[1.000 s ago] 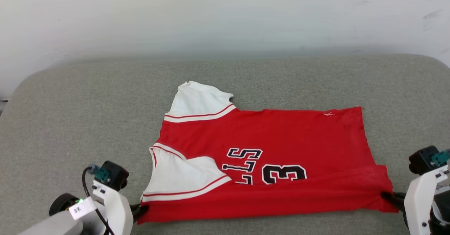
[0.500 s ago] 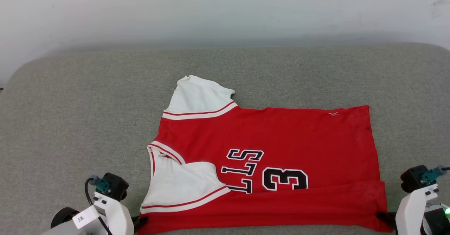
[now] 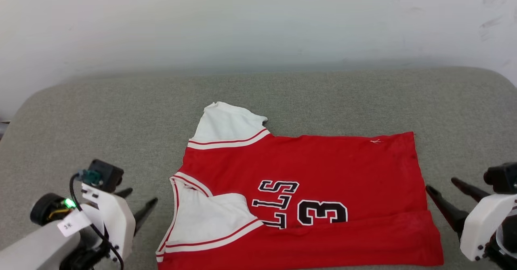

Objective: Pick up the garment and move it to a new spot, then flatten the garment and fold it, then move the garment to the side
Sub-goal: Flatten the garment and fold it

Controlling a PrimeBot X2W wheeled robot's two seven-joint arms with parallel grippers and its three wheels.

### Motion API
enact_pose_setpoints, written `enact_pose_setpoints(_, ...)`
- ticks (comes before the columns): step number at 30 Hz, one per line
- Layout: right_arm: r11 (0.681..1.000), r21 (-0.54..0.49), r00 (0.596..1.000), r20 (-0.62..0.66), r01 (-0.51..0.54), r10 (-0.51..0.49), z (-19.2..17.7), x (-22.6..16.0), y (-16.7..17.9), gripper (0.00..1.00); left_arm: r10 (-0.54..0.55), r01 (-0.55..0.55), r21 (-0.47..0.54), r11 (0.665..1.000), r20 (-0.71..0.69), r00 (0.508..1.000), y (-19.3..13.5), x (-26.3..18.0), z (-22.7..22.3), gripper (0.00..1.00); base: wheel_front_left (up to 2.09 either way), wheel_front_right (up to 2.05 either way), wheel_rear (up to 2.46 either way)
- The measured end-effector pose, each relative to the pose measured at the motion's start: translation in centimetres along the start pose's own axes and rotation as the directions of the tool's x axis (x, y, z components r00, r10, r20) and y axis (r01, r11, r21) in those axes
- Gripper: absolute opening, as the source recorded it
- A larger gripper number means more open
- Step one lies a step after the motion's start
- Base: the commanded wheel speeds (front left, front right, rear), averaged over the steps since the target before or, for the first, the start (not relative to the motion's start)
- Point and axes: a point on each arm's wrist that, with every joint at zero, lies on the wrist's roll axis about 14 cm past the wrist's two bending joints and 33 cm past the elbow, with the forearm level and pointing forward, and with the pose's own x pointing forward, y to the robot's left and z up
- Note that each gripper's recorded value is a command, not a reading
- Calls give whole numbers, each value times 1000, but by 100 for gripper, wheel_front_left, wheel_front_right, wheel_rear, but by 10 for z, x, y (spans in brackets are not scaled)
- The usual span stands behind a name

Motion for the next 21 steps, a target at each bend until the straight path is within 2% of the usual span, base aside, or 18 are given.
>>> enact_pose_setpoints(4, 999, -21, 983, 180, 25, -21, 36, -3, 4, 100, 41, -49, 57, 997, 135, 990, 14, 4, 49, 100, 0, 0, 0)
enact_pose_setpoints(11, 997, -7, 910, 410, 72, -63, 81, -9, 13, 100, 46, -82, 114, 990, 294, 955, 26, 22, 127, 100, 0, 0, 0)
enact_pose_setpoints(18, 994, 23, 873, 475, 109, -107, 88, -7, 19, 100, 12, -61, 154, 986, 305, 952, 32, 62, 173, 100, 0, 0, 0)
enact_pose_setpoints(21, 992, 28, 875, 470, 120, -119, 86, -2, 20, 100, -2, -28, 112, 993, 263, 965, 35, 86, 182, 100, 0, 0, 0)
